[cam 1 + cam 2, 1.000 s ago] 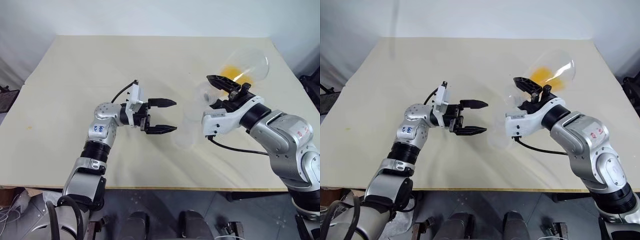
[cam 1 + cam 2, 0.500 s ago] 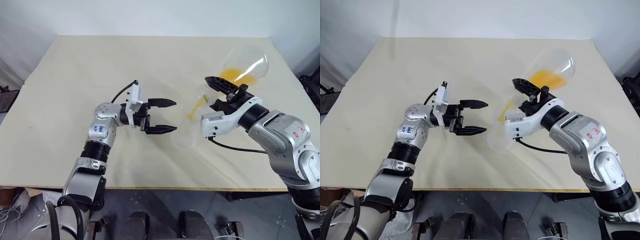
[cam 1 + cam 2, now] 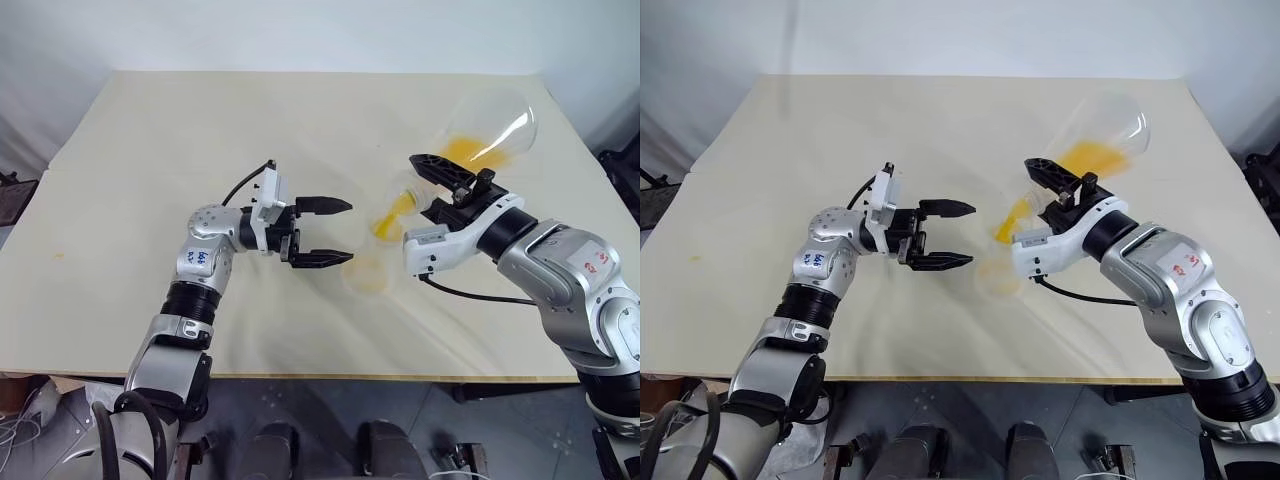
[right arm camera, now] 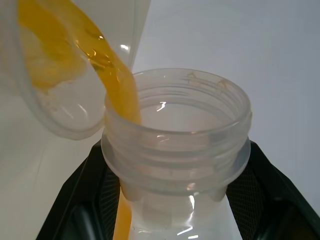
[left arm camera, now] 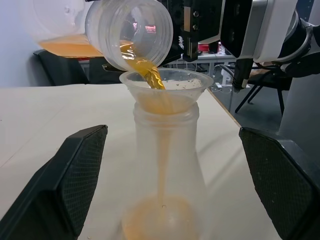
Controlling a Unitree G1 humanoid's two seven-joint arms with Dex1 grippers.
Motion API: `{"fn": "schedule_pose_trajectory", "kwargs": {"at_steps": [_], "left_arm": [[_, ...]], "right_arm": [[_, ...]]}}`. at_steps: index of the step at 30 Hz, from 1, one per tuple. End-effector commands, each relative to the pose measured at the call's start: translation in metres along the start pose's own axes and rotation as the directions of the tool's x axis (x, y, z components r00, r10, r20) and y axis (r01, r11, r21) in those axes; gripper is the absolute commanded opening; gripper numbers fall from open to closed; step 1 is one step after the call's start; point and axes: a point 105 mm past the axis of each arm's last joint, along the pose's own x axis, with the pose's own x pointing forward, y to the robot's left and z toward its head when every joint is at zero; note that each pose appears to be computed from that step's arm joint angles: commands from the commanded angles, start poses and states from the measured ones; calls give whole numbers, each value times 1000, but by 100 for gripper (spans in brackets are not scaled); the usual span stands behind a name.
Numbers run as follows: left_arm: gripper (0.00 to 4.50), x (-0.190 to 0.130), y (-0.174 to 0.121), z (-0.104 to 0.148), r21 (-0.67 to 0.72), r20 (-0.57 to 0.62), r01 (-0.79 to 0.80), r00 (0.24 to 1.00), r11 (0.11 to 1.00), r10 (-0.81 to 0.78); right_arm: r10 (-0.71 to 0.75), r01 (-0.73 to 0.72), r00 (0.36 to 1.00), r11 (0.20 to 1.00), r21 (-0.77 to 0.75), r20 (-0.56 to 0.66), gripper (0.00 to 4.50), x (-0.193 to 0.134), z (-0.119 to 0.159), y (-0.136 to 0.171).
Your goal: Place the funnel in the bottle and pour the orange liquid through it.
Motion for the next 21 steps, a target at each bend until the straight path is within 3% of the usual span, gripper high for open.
{"fn": "schedule_pose_trajectory", "kwargs": {"at_steps": [1, 21], "left_arm": [[450, 0, 2, 15, 59, 7, 6, 1000, 998, -7], [450, -1, 2, 15, 53, 3, 7, 1000, 999, -7]], "right_arm": [[-86, 84, 996, 995, -62, -27, 246, -7, -8, -24], [-84, 82, 996, 991, -107, -17, 246, -8, -12, -26]]}}
